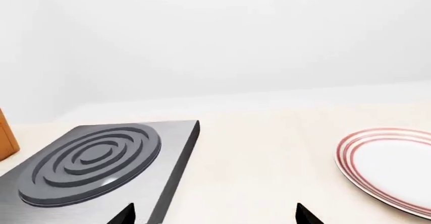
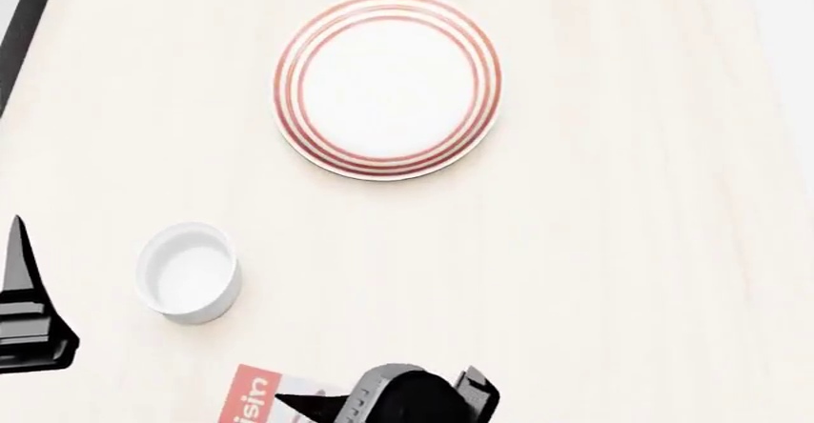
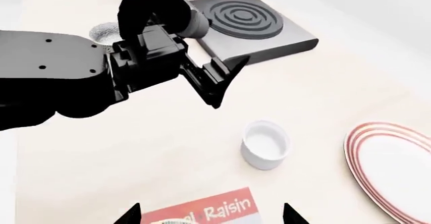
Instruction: Pick the akita bowl on the cookies box and place it on the plate.
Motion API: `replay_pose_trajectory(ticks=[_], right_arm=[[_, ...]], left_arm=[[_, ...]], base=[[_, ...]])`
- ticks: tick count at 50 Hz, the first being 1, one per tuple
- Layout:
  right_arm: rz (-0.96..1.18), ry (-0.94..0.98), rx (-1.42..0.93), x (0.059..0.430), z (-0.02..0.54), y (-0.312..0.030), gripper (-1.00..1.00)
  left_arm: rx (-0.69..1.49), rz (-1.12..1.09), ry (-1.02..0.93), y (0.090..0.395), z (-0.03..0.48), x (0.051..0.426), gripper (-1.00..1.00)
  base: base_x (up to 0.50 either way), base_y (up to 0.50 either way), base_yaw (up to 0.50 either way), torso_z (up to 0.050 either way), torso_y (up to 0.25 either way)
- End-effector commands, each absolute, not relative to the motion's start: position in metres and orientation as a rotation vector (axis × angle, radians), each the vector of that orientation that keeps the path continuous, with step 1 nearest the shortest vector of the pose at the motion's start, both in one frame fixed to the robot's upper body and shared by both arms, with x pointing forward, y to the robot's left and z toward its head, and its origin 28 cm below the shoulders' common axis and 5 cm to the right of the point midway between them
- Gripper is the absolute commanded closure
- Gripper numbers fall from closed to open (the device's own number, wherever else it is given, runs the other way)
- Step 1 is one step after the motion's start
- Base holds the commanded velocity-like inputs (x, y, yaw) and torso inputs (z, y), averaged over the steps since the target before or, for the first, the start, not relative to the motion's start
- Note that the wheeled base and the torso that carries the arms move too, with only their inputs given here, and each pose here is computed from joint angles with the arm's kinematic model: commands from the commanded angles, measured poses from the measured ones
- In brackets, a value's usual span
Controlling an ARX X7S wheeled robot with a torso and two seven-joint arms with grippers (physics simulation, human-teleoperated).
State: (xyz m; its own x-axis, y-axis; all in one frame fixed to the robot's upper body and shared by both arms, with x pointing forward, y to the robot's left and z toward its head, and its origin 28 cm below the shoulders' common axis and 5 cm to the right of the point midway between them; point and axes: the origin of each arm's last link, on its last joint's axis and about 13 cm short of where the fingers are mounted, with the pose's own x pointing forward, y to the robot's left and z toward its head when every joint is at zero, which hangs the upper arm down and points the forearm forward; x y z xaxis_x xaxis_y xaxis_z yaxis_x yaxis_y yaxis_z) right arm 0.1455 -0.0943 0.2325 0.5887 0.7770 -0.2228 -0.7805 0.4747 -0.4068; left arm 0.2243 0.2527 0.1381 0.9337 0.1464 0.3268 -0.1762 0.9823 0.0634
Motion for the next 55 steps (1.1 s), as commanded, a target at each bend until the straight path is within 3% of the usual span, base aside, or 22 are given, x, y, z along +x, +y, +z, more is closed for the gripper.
replay_pose_trajectory(ticks=[1, 27, 55], right_arm=[[1.018, 0.072, -0.545, 0.139, 0.236, -0.089, -1.00], [1.118, 0.277, -0.719, 0.123, 0.227, -0.083, -1.00], [1.125, 0.415, -0.884, 0.140, 0.224, -0.075, -1.00]], left_arm=[[0.109, 0.186, -0.342, 0.255, 0.139, 0.227, -1.00], [0.086, 0.185, -0.337, 0.255, 0.137, 0.225, -1.00], [0.073, 0.182, -0.333, 0.255, 0.135, 0.224, -1.00]], base=[[0.00, 0.00, 0.00, 0.000, 0.000], [0.00, 0.00, 0.00, 0.000, 0.000], [0.00, 0.00, 0.00, 0.000, 0.000]])
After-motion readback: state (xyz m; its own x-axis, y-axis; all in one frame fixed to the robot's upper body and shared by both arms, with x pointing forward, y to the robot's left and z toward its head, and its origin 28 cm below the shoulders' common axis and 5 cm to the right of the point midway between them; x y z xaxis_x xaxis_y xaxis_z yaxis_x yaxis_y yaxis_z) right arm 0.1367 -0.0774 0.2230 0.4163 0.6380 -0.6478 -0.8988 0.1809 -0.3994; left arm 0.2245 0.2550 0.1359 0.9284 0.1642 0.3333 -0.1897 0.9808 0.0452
